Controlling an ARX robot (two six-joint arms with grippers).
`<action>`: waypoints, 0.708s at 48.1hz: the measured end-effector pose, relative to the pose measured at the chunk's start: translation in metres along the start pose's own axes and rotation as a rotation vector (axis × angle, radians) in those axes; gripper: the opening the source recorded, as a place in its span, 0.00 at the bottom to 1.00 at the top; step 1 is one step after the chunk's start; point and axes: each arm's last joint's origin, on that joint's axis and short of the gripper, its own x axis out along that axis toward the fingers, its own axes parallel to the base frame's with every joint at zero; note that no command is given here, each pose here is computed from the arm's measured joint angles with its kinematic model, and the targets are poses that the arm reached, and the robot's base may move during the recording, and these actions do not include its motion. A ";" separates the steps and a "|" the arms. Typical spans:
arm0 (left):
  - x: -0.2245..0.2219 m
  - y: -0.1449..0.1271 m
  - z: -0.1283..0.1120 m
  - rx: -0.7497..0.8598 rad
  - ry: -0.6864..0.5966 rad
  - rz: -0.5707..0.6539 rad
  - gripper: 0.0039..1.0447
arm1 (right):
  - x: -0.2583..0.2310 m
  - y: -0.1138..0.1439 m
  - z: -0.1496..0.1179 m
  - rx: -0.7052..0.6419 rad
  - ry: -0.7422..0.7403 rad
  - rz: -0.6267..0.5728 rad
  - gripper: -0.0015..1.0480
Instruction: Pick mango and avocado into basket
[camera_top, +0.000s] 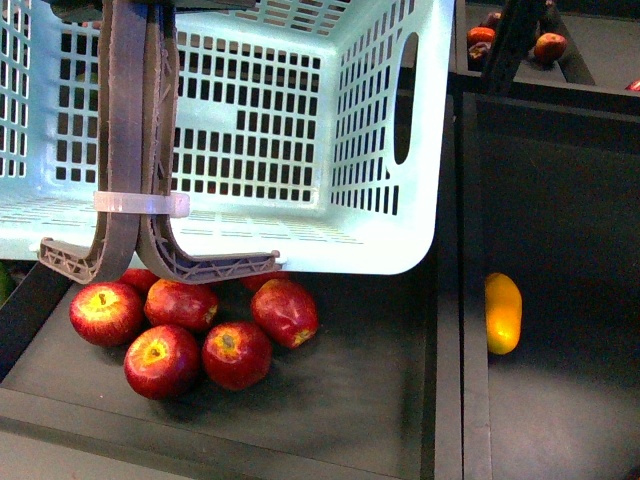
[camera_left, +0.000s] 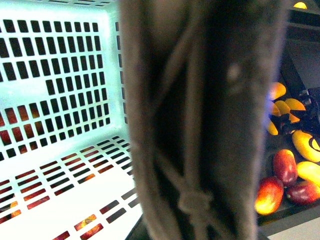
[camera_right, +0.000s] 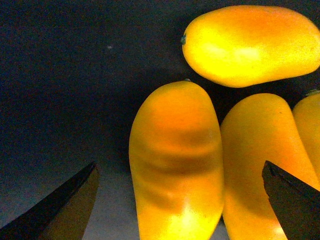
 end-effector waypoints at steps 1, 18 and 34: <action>0.000 0.000 0.000 0.000 0.000 0.000 0.05 | 0.004 0.000 -0.001 -0.001 0.002 0.000 0.93; 0.000 0.000 0.000 0.000 -0.001 0.006 0.05 | 0.047 0.012 -0.009 0.000 0.030 0.003 0.93; 0.000 0.000 0.000 0.000 -0.001 0.003 0.05 | 0.059 0.012 -0.015 0.021 0.048 -0.007 0.93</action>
